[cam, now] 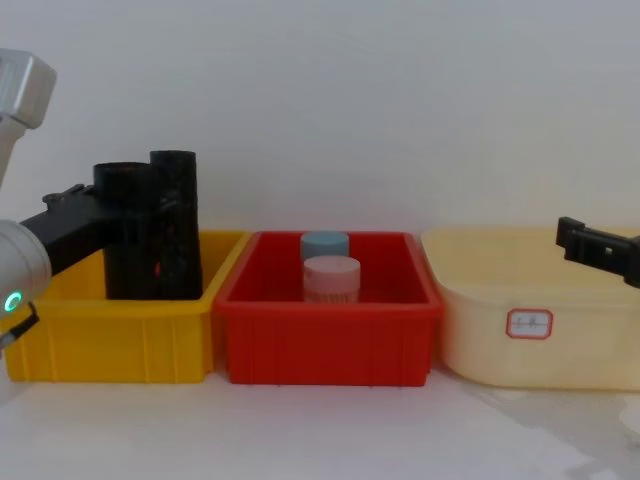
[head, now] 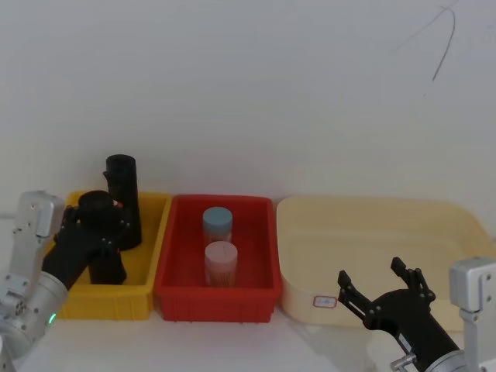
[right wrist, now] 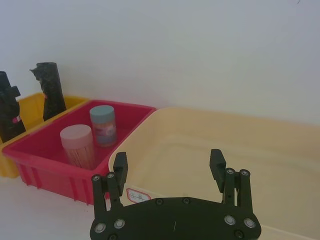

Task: Pick up the garbage bag with the one hand and transfer it to the other hand.

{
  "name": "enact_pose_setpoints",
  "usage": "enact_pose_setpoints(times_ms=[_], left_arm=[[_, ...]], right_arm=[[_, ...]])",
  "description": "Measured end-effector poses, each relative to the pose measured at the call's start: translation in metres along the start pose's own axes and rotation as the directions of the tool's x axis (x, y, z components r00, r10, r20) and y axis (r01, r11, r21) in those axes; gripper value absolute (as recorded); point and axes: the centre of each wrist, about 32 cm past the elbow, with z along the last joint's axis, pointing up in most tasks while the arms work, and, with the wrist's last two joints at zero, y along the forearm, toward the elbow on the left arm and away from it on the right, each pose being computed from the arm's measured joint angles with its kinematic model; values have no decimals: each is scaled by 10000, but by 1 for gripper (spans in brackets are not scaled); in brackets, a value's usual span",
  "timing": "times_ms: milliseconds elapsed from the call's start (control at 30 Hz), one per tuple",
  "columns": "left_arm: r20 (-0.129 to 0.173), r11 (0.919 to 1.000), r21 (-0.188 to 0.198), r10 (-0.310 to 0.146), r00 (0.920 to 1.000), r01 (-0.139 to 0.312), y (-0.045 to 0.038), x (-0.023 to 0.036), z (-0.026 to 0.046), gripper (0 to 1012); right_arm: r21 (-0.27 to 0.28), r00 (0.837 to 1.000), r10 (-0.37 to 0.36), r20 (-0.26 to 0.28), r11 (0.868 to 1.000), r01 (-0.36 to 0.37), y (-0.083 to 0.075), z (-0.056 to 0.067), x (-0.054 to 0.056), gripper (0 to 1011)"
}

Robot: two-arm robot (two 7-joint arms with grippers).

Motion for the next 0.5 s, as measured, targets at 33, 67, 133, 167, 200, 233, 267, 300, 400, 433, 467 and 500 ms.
enact_pose_setpoints(times_ms=[33,67,133,167,200,233,267,300,400,433,467,500], left_arm=[[0,10000,0,0,10000,0,0,0,0,805],[-18,10000,-24,-21,10000,20,-12,1,-1,771],[-45,10000,-70,-45,10000,45,-27,0,-1,739],[-53,10000,-84,-49,10000,49,-31,0,0,684],[-58,9999,-93,-52,10000,51,-34,1,0,636],[-61,9999,-108,-54,10000,53,-37,2,0,636],[-71,9999,-134,-53,10000,52,-41,3,2,589],[-75,9999,-149,-53,10000,52,-44,2,3,581],[-60,9998,-216,-44,10000,43,-53,6,16,557],[-60,9998,-216,-44,10000,43,-53,6,16,557],[-30,9997,-253,-53,10000,52,-59,7,28,548],[-1,9996,-277,-63,10000,62,-63,6,36,543]], right_arm=[[0,10000,0,0,10000,0,0,0,0,1001],[0,10000,0,0,10000,0,0,0,0,1001],[0,10000,0,1,10000,0,0,0,0,1001],[0,10000,0,0,10000,0,0,0,0,1001],[0,10000,0,0,10000,0,0,0,0,1001],[0,10000,0,0,10000,0,0,0,0,1001],[1,10000,0,0,10000,0,0,0,0,1001],[0,10000,0,0,10000,0,0,0,0,1001],[0,10000,0,0,10000,0,0,0,0,1001],[0,10000,0,0,10000,0,0,0,0,1001],[0,10000,0,0,10000,0,0,0,0,1001],[0,10000,0,0,10000,0,0,0,0,1001]])
